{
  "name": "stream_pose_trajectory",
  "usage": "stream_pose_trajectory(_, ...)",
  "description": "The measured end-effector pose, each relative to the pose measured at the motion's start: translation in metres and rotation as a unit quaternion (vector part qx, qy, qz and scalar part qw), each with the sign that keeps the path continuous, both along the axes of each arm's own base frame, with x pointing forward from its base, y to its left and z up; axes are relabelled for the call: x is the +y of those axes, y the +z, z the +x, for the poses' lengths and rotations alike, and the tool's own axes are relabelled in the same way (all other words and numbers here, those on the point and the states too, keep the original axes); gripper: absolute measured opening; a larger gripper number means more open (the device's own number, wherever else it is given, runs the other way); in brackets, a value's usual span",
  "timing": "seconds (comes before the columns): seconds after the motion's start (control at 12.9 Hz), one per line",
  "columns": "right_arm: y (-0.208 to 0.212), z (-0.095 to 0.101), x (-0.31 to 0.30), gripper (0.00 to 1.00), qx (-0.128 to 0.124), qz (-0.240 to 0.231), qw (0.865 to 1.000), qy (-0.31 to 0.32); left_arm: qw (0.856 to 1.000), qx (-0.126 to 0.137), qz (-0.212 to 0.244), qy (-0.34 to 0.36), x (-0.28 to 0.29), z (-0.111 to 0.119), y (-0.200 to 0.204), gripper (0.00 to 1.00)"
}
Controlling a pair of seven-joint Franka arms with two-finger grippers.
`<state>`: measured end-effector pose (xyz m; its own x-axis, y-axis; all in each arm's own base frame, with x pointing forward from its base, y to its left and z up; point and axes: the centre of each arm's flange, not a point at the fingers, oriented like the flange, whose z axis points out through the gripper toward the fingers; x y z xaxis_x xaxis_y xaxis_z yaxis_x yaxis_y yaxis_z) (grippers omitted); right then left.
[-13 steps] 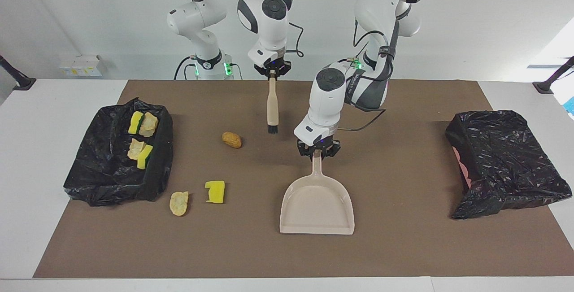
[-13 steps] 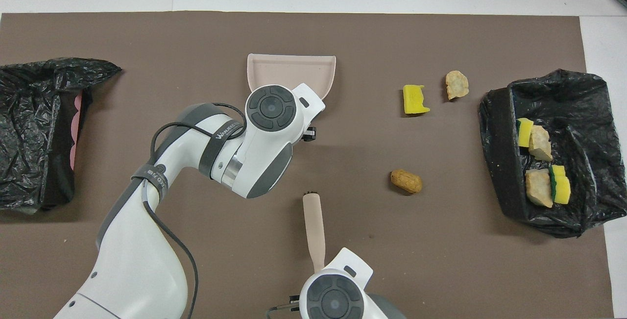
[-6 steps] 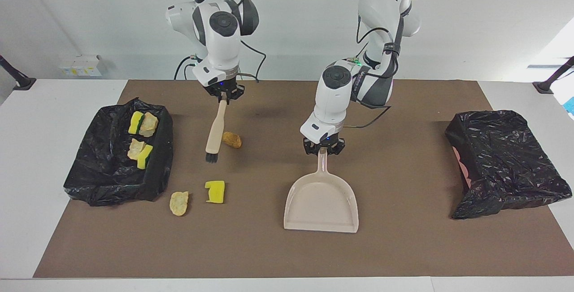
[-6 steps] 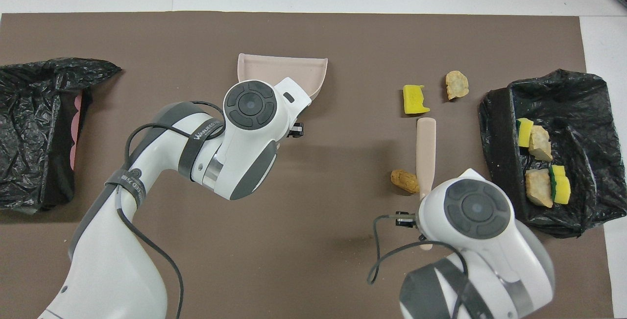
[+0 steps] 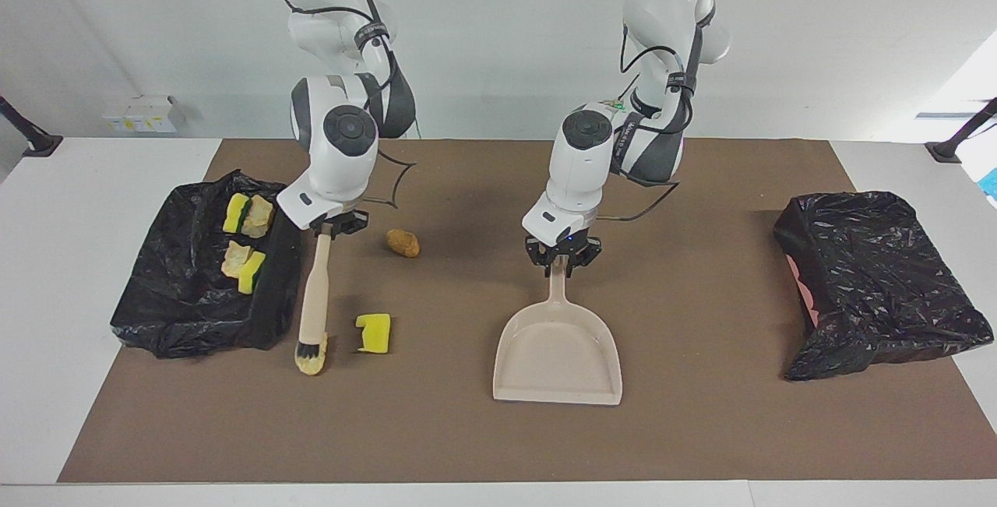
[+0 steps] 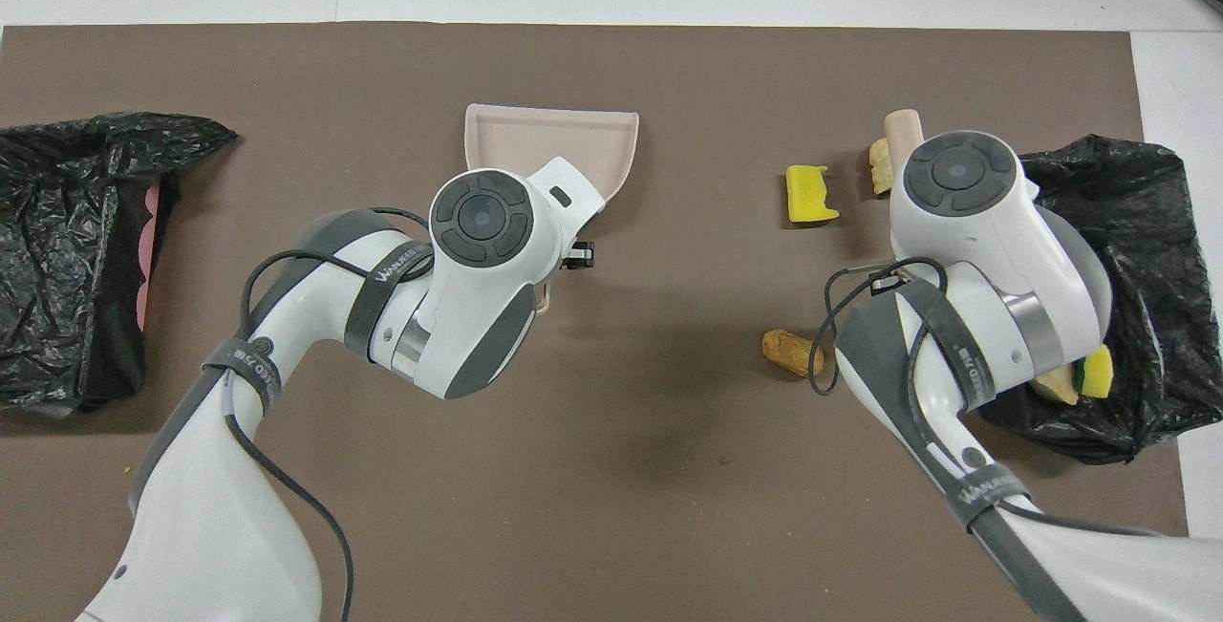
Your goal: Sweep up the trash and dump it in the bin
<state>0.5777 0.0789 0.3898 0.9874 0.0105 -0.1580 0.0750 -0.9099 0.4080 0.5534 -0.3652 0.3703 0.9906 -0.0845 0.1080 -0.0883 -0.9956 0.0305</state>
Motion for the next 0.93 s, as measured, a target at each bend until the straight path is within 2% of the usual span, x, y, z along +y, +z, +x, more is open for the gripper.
stream_pose_trajectory(0.15, -0.011, 0.015, -0.015, 0.26, 0.012, -0.012, 1.000, 0.012, 1.000, 0.001, 0.001, 0.000, 0.000, -0.001, -0.001, 0.39)
stream_pose_trajectory(0.46, -0.035, 0.032, -0.029, 0.26, 0.025, -0.026, 0.999, 0.013, 1.000, 0.006, -0.001, 0.001, 0.000, -0.003, -0.004, 0.40)
stream_pose_trajectory(0.54, -0.037, 0.034, -0.033, 0.26, 0.025, -0.028, 0.999, 0.011, 1.000, 0.006, -0.001, 0.001, 0.000, -0.003, -0.004, 0.35)
stream_pose_trajectory(0.77, -0.039, 0.035, -0.037, 0.26, 0.027, -0.026, 0.999, 0.006, 1.000, 0.006, -0.001, -0.001, 0.000, -0.003, -0.004, 0.32)
stream_pose_trajectory(0.93, -0.046, 0.030, -0.027, 0.26, 0.045, -0.009, 0.999, 0.010, 1.000, 0.003, 0.002, -0.024, 0.003, -0.001, -0.002, 0.32)
